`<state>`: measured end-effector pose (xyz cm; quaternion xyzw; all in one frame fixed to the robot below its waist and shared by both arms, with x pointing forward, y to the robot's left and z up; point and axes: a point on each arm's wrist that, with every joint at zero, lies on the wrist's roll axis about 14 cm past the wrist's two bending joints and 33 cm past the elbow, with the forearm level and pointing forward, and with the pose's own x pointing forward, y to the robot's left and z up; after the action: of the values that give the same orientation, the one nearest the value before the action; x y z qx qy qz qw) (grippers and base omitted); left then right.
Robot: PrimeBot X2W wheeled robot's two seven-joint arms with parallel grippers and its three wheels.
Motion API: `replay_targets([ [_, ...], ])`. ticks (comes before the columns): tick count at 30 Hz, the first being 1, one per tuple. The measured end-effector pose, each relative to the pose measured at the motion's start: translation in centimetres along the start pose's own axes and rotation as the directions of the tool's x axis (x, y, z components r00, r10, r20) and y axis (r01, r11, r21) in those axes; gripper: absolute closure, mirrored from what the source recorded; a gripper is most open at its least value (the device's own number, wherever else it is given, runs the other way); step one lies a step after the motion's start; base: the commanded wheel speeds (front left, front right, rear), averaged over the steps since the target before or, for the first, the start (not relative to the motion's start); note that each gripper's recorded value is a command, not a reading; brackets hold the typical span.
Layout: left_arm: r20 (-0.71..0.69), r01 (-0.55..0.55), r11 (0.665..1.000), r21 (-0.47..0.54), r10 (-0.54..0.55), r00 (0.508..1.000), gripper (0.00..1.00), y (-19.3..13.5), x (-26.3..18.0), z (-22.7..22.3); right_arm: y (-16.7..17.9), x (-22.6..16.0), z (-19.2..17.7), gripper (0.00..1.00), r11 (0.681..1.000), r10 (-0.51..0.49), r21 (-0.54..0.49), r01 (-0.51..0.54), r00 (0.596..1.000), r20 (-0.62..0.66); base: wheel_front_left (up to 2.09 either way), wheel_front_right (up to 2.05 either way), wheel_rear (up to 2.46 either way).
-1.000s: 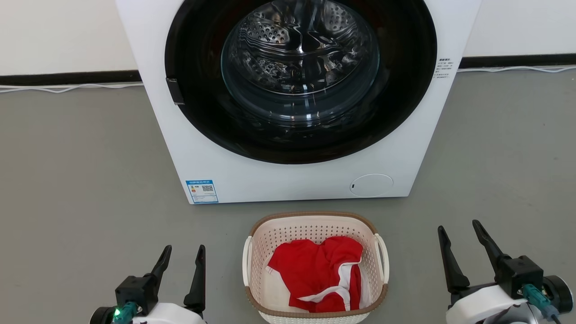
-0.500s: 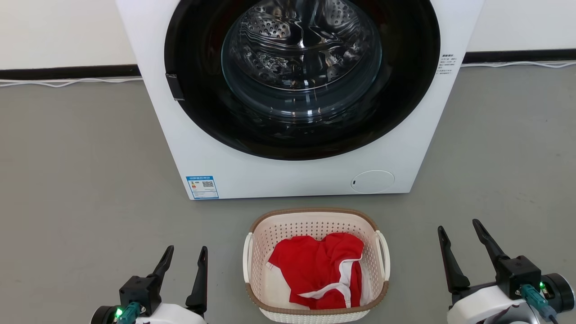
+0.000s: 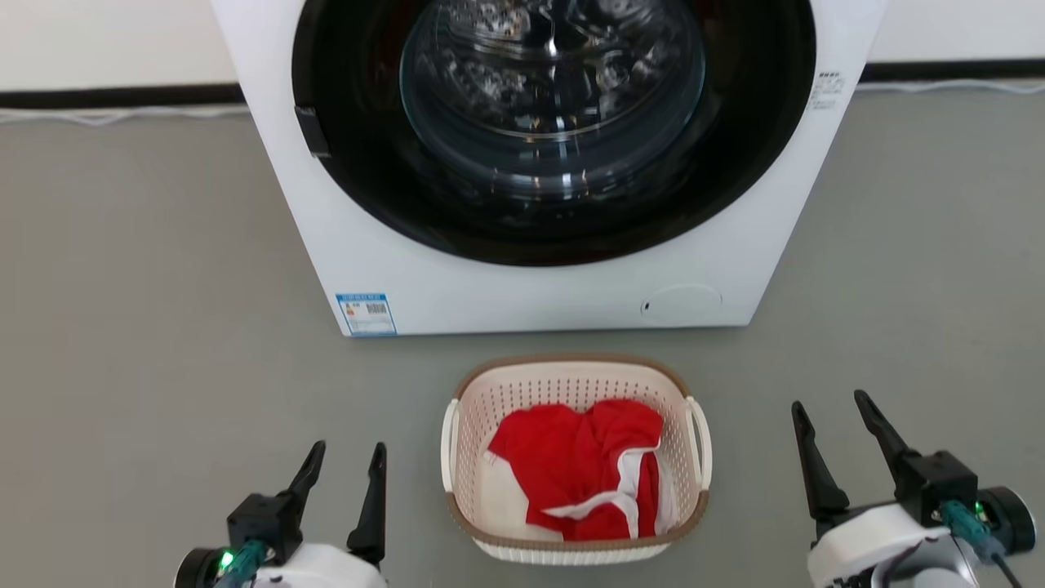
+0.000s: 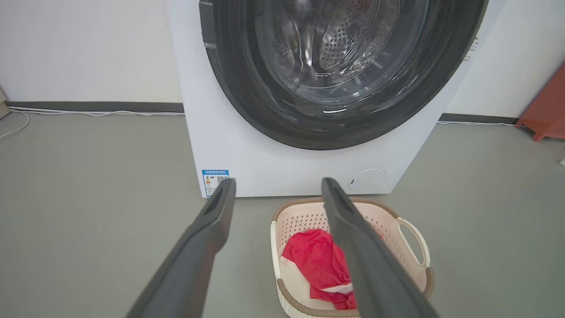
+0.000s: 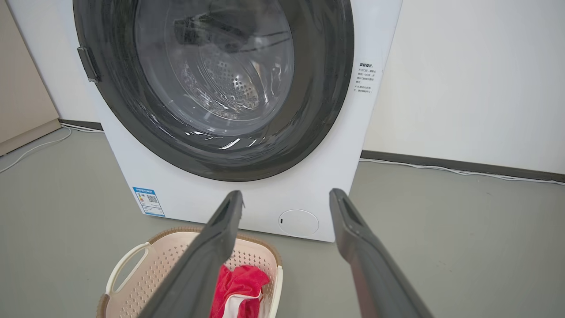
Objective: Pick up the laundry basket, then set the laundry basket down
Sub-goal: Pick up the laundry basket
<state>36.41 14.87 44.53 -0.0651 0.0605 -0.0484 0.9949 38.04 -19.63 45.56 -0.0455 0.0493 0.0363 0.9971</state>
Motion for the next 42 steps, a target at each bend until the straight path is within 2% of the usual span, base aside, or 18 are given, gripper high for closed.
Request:
replay_targets([
  [9,-0.087,-0.016,1.0,-0.011,0.015,0.996,0.0,-0.3,3.2,-2.7,-0.2,3.3,-2.4,0.0,1.0,-0.002,0.025,0.004,0.997,-0.075,0.0,0.0,0.0],
  [18,-0.188,-0.009,1.0,-0.005,0.008,0.982,0.0,-0.9,9.8,-6.9,0.3,8.7,-7.0,0.0,0.998,0.021,0.056,-0.011,0.982,-0.187,0.0,0.0,0.0],
  [27,-0.314,0.015,1.0,0.012,-0.011,0.949,0.0,-1.8,15.6,-13.5,0.6,13.1,-14.2,0.0,0.997,0.052,0.071,-0.03,0.942,-0.332,0.0,0.0,0.0],
  [34,-0.399,-0.004,1.0,0.017,0.01,0.917,0.0,-1.3,17.6,-18.7,1.8,14.5,-19.5,0.0,0.994,0.091,0.087,-0.06,0.902,-0.423,0.0,0.0,0.0],
  [42,-0.437,-0.025,0.999,0.03,0.035,0.899,0.0,-0.9,18.7,-22.1,3.4,15.7,-23.1,0.0,0.989,0.144,0.09,-0.114,0.872,-0.469,0.0,0.0,0.0],
])
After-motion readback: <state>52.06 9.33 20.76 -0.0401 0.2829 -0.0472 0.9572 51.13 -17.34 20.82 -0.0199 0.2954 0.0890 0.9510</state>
